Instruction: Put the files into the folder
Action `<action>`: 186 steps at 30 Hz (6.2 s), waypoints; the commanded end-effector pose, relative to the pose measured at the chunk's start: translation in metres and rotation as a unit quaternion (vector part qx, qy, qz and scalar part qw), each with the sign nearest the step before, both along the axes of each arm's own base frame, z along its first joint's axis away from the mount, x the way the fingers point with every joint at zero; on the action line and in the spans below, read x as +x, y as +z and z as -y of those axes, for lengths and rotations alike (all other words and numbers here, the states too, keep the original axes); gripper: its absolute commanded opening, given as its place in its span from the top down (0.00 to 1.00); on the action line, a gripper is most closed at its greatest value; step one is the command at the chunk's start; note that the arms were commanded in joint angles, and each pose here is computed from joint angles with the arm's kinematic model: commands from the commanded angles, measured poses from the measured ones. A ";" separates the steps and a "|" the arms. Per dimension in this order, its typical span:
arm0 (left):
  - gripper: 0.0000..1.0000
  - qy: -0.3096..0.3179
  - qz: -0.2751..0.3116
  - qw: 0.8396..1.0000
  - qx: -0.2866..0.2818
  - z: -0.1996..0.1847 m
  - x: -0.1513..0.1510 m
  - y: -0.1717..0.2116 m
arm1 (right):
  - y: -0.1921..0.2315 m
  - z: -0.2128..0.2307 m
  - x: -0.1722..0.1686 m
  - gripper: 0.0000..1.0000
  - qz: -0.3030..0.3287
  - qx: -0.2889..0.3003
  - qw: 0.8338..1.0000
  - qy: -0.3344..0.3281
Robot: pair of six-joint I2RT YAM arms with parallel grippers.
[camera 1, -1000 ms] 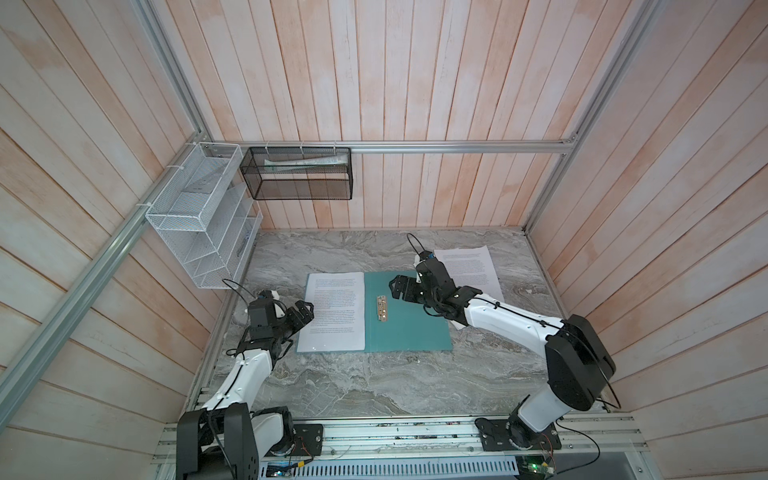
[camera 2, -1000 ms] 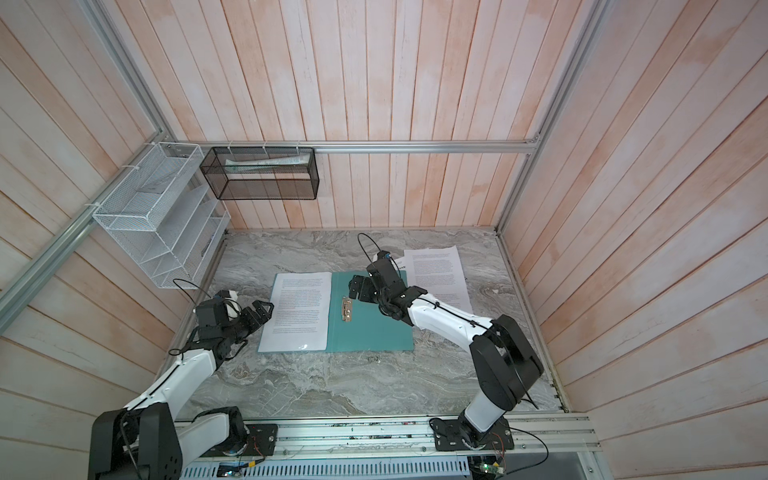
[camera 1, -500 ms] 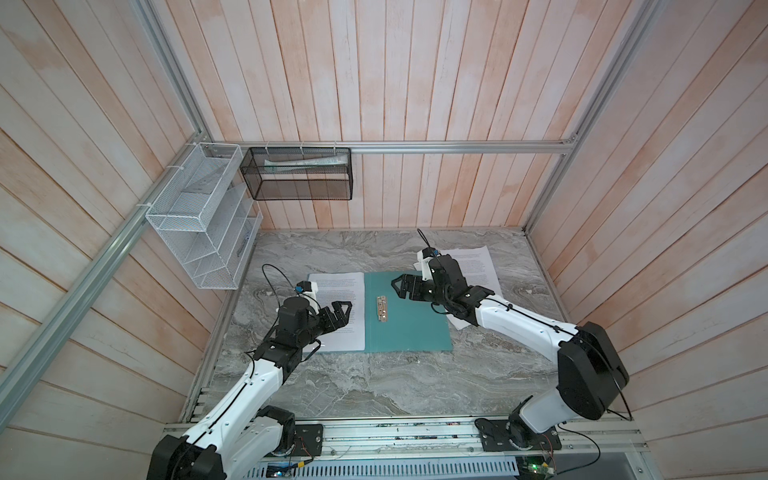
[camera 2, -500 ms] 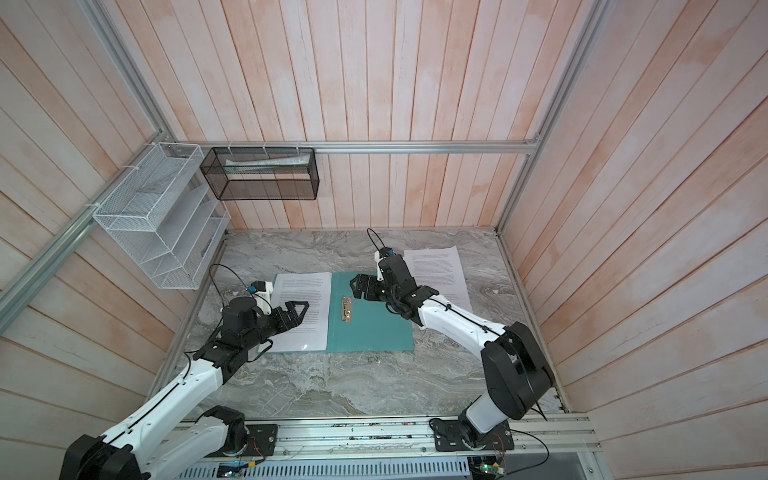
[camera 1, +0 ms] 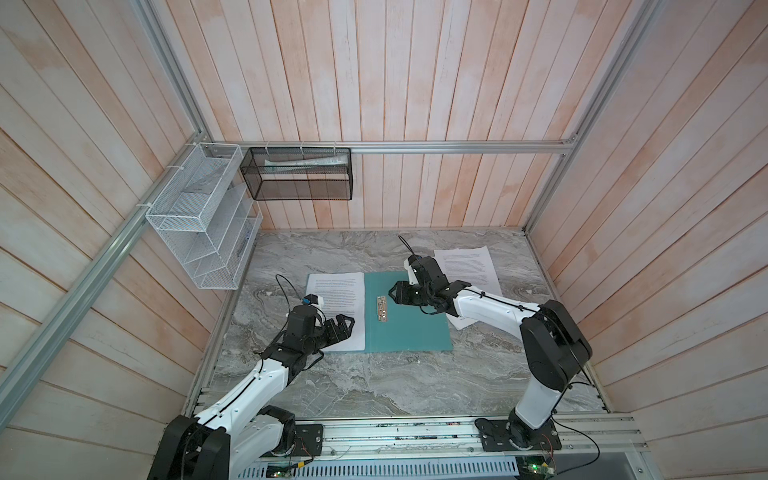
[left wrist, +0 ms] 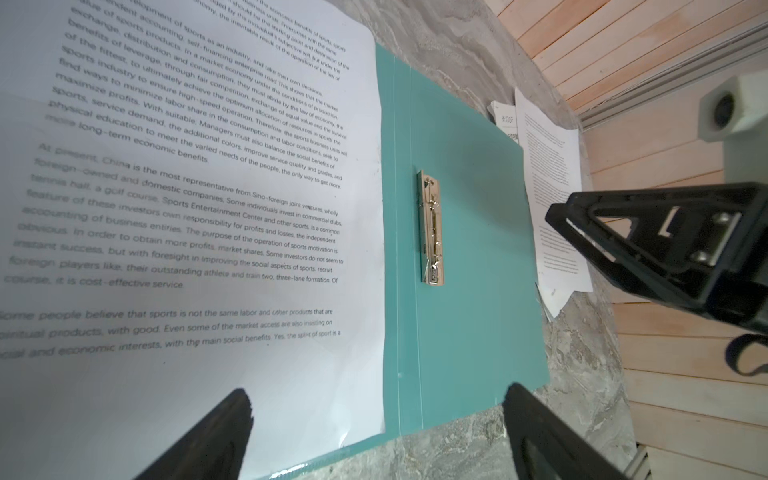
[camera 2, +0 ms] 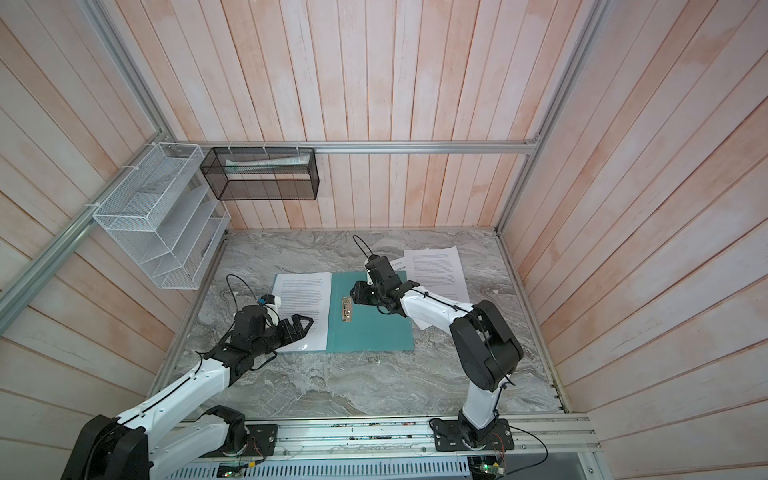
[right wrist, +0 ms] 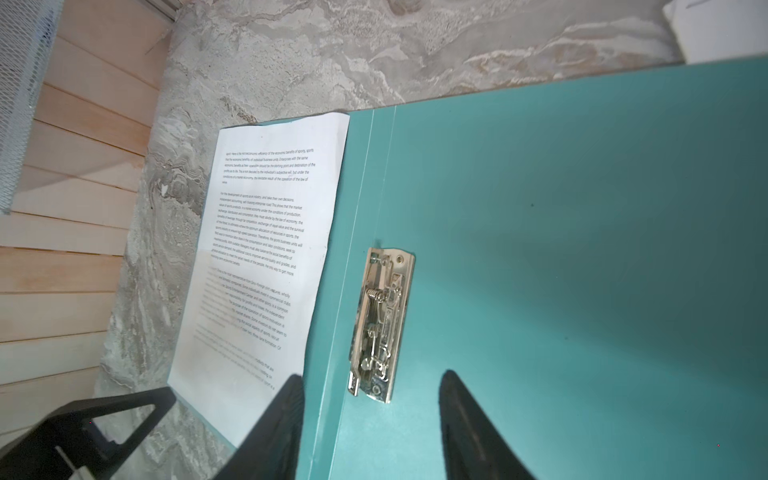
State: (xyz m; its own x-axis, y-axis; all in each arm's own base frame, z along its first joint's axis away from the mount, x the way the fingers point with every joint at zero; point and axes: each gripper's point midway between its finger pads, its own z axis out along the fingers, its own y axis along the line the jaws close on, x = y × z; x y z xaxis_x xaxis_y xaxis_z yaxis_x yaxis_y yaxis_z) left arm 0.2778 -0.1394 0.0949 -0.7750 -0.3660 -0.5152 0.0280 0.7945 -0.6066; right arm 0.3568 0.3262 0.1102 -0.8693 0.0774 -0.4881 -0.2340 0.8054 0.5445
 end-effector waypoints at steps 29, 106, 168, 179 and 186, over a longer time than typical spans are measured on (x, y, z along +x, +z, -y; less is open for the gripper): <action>0.14 -0.007 -0.031 0.999 -0.023 0.013 -0.004 -0.037 | -0.061 -0.046 -0.038 0.87 -0.109 0.058 0.990 0.073; 0.45 0.011 -0.068 0.998 -0.006 0.003 -0.017 -0.073 | -0.118 -0.031 -0.053 0.96 -0.179 -0.017 0.981 0.073; 0.59 0.053 -0.128 0.990 0.025 -0.012 -0.023 -0.100 | -0.163 0.021 -0.063 1.00 -0.213 -0.167 0.962 0.035; 0.58 0.060 -0.142 0.987 0.035 -0.014 -0.023 -0.104 | -0.169 0.031 -0.070 1.00 -0.227 -0.165 0.959 0.044; 0.58 0.071 -0.147 0.986 0.039 -0.018 -0.025 -0.105 | -0.071 -0.047 -0.043 0.93 -0.185 0.039 0.974 0.123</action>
